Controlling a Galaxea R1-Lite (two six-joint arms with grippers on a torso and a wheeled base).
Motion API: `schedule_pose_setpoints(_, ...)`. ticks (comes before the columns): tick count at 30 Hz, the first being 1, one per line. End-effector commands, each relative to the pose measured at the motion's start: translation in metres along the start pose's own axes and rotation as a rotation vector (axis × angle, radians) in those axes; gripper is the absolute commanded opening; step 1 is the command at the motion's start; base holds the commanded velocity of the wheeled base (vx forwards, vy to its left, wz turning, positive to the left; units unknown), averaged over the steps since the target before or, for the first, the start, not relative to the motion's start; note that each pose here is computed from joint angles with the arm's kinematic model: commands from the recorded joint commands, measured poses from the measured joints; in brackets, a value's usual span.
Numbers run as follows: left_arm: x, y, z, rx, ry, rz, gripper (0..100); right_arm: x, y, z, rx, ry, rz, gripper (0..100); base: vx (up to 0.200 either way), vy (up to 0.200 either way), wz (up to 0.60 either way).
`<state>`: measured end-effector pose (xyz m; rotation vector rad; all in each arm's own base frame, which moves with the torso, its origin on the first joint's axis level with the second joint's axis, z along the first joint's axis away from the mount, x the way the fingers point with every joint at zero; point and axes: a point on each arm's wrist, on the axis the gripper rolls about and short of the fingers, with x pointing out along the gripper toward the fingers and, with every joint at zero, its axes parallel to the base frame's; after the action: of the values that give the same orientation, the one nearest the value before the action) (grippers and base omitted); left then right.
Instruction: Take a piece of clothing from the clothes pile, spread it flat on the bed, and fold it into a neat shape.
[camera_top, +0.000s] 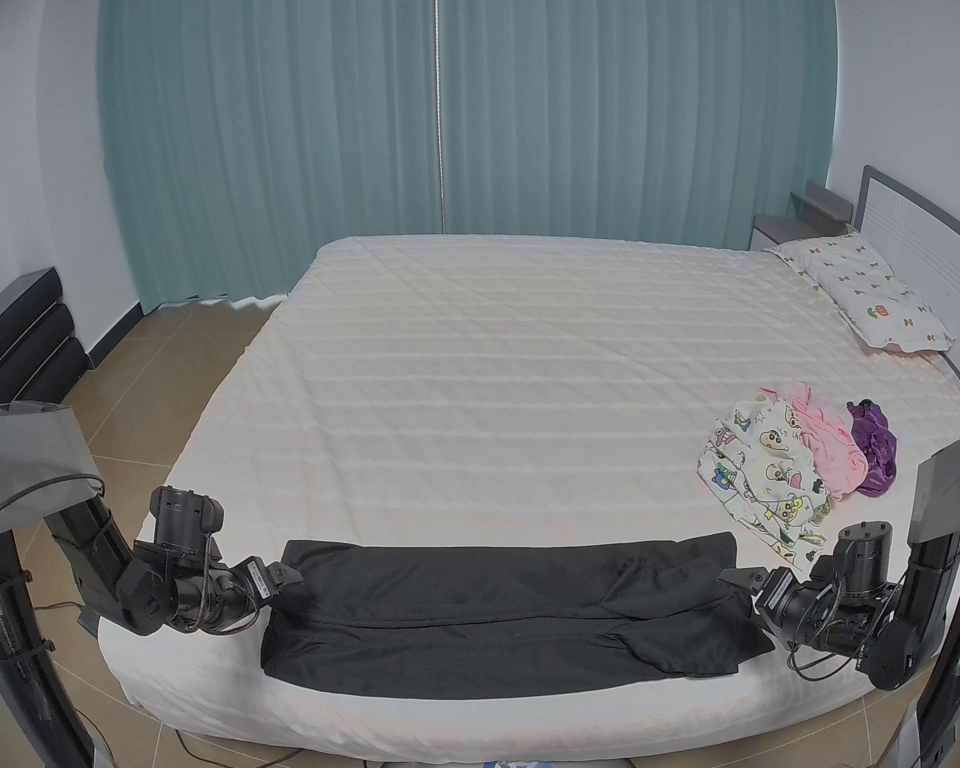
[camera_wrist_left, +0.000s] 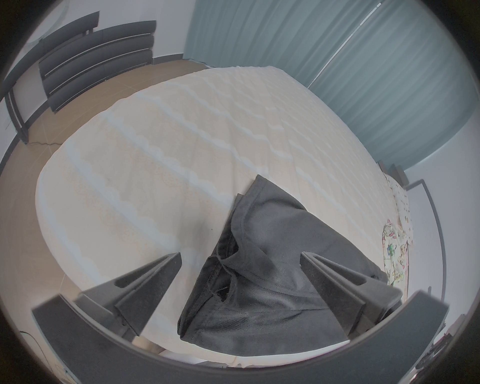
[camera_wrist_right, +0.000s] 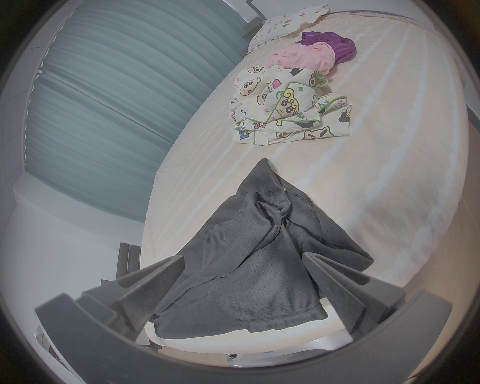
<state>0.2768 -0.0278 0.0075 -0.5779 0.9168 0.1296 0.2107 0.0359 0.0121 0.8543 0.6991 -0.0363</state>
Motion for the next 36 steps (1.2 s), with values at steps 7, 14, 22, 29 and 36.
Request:
schedule_pose_setpoints(7, 0.009, 0.001, -0.016, 0.033, 0.084, -0.004, 100, 0.001, -0.006, -0.005, 0.003, 0.026, -0.034, 100, 0.000, 0.000, 0.00)
schedule_pose_setpoints(14, 0.016, -0.002, -0.022, 0.085, 0.106, 0.003, 0, 0.002, -0.008, -0.006, 0.004, 0.032, -0.042, 100, 0.000, 0.000, 0.00)
schedule_pose_setpoints(22, 0.020, 0.004, -0.018, 0.080, 0.096, 0.023, 0, 0.002, -0.007, -0.002, 0.007, 0.008, -0.026, 100, 0.000, 0.000, 0.00)
schedule_pose_setpoints(29, 0.020, 0.009, -0.008, 0.048, 0.061, 0.035, 0, 0.005, -0.010, -0.004, 0.008, 0.020, -0.043, 100, 0.000, 0.000, 0.00)
schedule_pose_setpoints(36, 0.023, 0.016, 0.001, 0.017, 0.039, 0.044, 0, 0.005, -0.010, -0.004, 0.008, 0.021, -0.045, 100, 0.000, 0.000, 0.00)
